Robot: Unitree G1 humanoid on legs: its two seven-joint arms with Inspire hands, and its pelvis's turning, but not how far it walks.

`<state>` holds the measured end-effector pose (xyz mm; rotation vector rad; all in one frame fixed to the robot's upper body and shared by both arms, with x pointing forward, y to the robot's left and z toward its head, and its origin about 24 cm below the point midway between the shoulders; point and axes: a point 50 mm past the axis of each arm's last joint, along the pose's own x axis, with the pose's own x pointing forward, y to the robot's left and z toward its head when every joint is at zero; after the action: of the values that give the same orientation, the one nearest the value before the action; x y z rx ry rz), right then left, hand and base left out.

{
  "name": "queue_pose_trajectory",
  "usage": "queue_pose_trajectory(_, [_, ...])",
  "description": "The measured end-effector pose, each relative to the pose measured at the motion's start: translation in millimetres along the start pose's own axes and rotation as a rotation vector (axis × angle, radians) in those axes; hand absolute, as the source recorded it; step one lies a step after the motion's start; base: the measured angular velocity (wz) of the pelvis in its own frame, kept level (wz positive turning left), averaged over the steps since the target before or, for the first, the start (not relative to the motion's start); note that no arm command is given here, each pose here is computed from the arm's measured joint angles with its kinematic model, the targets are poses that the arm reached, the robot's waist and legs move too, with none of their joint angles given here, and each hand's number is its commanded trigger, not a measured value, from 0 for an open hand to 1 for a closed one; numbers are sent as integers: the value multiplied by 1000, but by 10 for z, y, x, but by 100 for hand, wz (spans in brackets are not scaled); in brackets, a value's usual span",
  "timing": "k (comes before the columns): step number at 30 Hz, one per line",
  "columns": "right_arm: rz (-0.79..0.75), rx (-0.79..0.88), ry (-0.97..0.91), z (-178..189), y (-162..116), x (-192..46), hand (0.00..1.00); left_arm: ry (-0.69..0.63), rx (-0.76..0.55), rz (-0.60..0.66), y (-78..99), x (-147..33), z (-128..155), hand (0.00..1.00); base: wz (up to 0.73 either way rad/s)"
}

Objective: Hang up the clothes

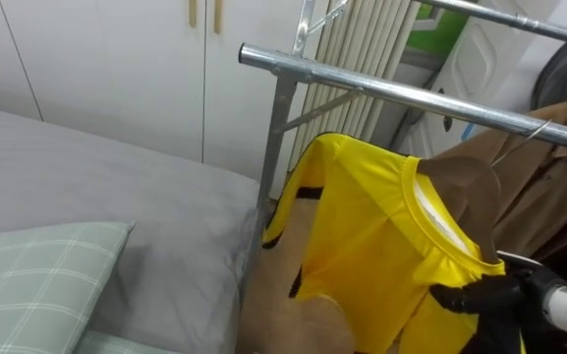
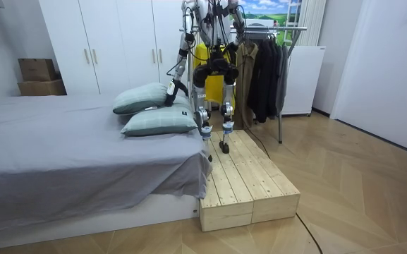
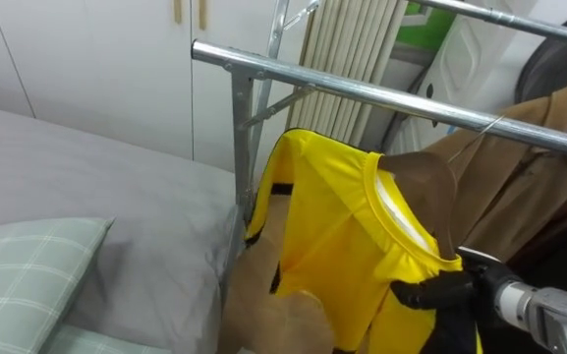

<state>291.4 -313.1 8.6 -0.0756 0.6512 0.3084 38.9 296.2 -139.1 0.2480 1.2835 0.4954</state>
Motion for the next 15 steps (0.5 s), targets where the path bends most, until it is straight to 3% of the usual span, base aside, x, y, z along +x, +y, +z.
queue_pose_trajectory(7, [-10, 5, -3, 0, -5, 0, 100, -2, 0, 1, 1, 0, 4, 0, 0])
queue_pose_trajectory(8, [-10, 5, -4, 0, -5, 1, 93, -2, 0, 1, 1, 0, 4, 0, 0])
queue_pose_trajectory(9, [-11, 7, -5, 1, -5, 1, 61, -2, 0, 1, 1, 0, 5, 0, 0])
queue_pose_trajectory(10, [-12, 8, -6, 1, -6, 1, 56, -3, 0, 1, 1, 0, 7, 0, 0])
queue_pose_trajectory(12, [-15, 9, -6, 2, -7, 1, 2, -4, 0, 1, 1, -1, 10, 0, 0])
queue_pose_trajectory(15, [-18, 9, -7, 2, -8, 1, 0, -5, 0, 1, 0, -1, 11, 0, 0])
